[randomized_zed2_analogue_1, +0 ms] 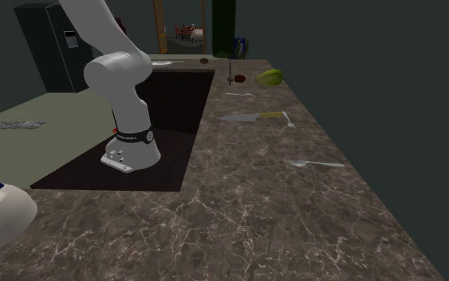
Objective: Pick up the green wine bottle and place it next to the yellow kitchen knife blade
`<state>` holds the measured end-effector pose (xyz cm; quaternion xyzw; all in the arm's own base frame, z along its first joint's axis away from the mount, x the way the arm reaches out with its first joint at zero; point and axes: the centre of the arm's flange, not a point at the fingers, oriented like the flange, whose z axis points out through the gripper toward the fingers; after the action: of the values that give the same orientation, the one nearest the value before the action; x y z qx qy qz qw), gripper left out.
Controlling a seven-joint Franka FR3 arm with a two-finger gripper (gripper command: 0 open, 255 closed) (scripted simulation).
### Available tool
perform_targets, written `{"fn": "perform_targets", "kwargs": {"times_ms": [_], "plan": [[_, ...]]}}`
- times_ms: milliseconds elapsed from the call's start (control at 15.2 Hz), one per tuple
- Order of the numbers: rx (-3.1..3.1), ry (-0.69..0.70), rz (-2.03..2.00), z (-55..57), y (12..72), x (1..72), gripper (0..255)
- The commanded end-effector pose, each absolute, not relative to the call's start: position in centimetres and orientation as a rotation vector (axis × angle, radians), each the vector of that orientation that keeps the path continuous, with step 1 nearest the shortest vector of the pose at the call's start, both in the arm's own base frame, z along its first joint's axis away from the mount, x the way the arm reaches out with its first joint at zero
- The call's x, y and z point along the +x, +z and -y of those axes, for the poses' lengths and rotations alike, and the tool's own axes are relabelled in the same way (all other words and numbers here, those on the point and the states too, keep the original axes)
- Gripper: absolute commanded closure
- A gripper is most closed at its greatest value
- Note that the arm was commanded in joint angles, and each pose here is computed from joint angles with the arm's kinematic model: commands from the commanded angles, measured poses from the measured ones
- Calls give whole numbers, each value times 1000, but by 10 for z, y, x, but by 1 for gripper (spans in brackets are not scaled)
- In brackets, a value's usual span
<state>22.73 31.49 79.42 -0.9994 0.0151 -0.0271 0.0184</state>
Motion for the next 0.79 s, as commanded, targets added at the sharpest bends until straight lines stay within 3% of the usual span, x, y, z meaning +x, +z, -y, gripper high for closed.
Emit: {"fn": "perform_targets", "kwargs": {"times_ms": [0,726], "plan": [[-3103,-85,-47,-314,783,227,255],[-3103,-85,-47,-314,725,227,255]]}}
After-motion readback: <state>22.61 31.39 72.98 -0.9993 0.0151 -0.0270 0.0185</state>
